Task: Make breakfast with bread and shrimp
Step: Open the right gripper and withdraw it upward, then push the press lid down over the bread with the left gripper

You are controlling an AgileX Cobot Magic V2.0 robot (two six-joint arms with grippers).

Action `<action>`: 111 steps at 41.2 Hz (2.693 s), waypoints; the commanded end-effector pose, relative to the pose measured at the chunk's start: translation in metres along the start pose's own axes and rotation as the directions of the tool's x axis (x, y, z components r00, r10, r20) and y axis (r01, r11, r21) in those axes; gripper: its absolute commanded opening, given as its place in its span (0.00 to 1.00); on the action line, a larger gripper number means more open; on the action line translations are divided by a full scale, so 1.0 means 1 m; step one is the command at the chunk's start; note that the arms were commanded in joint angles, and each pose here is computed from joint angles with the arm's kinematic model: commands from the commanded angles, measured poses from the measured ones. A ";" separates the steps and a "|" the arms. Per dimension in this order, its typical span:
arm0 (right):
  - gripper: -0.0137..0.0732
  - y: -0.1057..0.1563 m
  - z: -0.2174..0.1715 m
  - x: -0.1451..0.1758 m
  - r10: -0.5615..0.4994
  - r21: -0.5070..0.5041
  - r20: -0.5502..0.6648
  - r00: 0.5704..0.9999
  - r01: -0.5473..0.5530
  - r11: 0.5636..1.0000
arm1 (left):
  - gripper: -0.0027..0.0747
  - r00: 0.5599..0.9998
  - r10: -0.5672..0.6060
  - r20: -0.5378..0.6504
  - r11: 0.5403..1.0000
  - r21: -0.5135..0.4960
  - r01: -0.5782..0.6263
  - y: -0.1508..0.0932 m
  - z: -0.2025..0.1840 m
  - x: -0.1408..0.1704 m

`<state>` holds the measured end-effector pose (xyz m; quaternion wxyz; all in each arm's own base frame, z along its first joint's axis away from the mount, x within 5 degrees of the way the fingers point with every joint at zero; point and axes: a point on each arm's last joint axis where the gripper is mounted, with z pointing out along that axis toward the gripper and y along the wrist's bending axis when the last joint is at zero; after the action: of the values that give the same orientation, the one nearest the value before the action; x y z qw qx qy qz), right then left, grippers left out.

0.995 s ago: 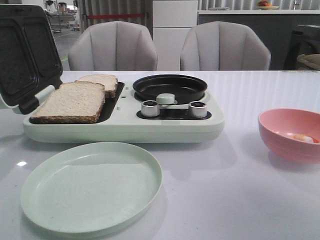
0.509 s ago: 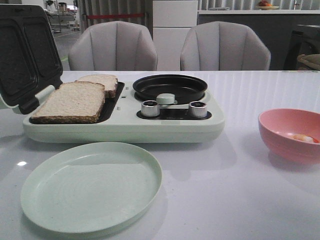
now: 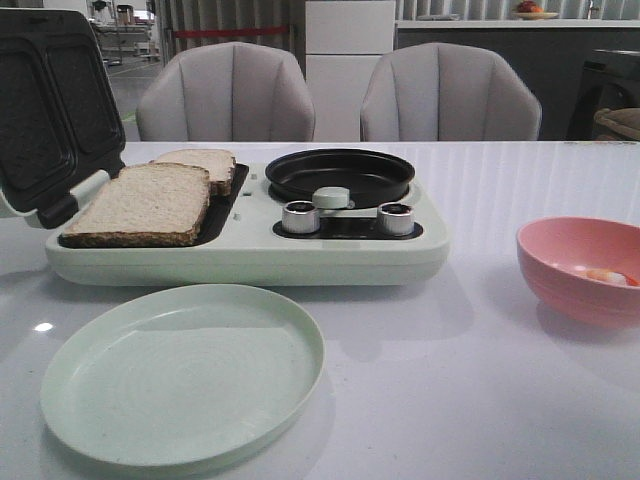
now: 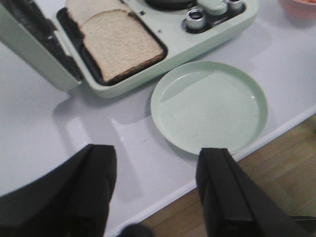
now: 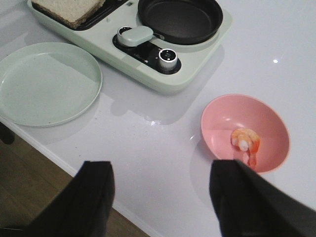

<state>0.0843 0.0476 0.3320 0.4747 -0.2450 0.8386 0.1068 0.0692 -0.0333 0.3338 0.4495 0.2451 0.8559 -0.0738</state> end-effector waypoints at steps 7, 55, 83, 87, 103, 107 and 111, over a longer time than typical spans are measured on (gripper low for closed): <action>0.76 -0.002 -0.005 -0.013 -0.012 0.014 0.093 0.996 0.010 1.000 | 0.40 0.996 -0.070 -0.060 0.987 -0.148 0.061 0.010 0.023 -0.041; 0.76 -0.002 -0.005 -0.013 -0.012 0.014 0.093 0.996 0.010 1.000 | 0.29 0.827 -0.562 -0.020 0.787 -0.321 0.527 0.204 0.122 -0.105; 0.76 -0.002 -0.005 -0.013 -0.012 0.014 0.093 0.996 0.010 1.000 | 0.29 0.798 -0.603 0.015 0.787 -0.149 0.598 0.250 0.188 -0.131; 0.76 -0.002 -0.005 -0.013 -0.012 0.014 0.093 0.996 0.010 1.000 | 0.29 0.794 -0.608 0.020 0.788 -0.105 0.606 0.246 0.189 -0.134; 0.76 -0.002 -0.005 -0.013 -0.012 0.014 0.093 0.996 0.010 1.000 | 0.21 0.838 -0.545 -0.024 0.834 0.082 0.545 0.212 0.201 -0.152; 0.76 -0.002 -0.005 -0.013 -0.012 0.014 0.093 0.996 0.010 1.000 | 0.16 0.845 -0.533 -0.034 0.839 0.111 0.533 0.202 0.206 -0.157; 0.76 -0.002 -0.005 -0.013 -0.012 0.014 0.093 0.996 0.010 1.000 | 0.16 0.852 -0.522 -0.042 0.839 0.151 0.522 0.188 0.211 -0.164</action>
<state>0.0843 0.0476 0.3320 0.4748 -0.2451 0.8386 0.1065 0.3985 0.0152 0.3227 0.3385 0.0256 0.9107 -0.2352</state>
